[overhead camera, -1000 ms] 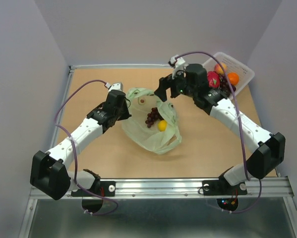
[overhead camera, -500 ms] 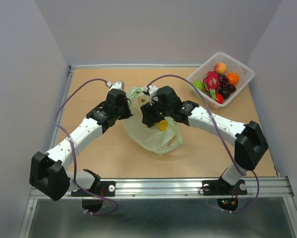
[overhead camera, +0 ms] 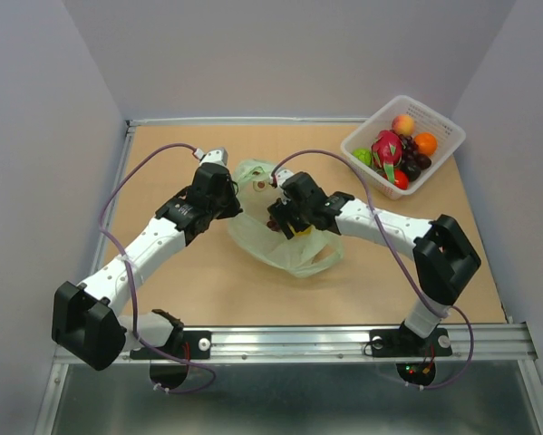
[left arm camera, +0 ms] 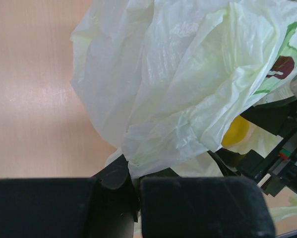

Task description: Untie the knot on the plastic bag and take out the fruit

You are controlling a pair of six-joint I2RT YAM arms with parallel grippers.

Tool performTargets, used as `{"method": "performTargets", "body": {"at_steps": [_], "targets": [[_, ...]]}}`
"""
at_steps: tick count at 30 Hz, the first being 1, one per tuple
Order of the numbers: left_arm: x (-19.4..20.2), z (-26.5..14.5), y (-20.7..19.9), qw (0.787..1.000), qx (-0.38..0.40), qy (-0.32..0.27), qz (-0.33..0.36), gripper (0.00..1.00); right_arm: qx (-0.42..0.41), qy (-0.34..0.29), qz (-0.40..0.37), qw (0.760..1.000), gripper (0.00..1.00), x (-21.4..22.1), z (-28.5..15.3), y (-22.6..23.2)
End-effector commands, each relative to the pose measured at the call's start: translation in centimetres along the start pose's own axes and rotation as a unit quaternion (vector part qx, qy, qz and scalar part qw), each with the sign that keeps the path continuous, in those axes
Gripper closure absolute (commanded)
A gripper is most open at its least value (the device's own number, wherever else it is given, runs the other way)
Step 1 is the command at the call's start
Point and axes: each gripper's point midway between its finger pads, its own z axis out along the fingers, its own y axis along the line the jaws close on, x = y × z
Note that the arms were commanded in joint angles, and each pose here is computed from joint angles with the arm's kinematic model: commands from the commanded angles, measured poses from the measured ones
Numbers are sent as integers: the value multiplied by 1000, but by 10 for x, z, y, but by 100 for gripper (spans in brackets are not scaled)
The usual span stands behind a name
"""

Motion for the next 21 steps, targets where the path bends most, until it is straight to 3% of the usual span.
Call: {"method": "performTargets", "body": {"at_steps": [1,10,16,20,21], "targets": [[-14,-11,-10,1000,19,-20,9,94,53,45,-36,997,23,33,8,-25],[0,1,-6,1000,14,1,15,94,70,103,-44,991,14,75,17,-31],[9,8,-7,1000,14,14,19,94,65,118,-45,990,16,83,24,-29],[15,12,-4,1000,7,20,21,94,39,90,-38,994,34,62,16,-21],[16,13,-4,1000,6,21,22,94,25,80,-37,996,45,55,13,-16]]}}
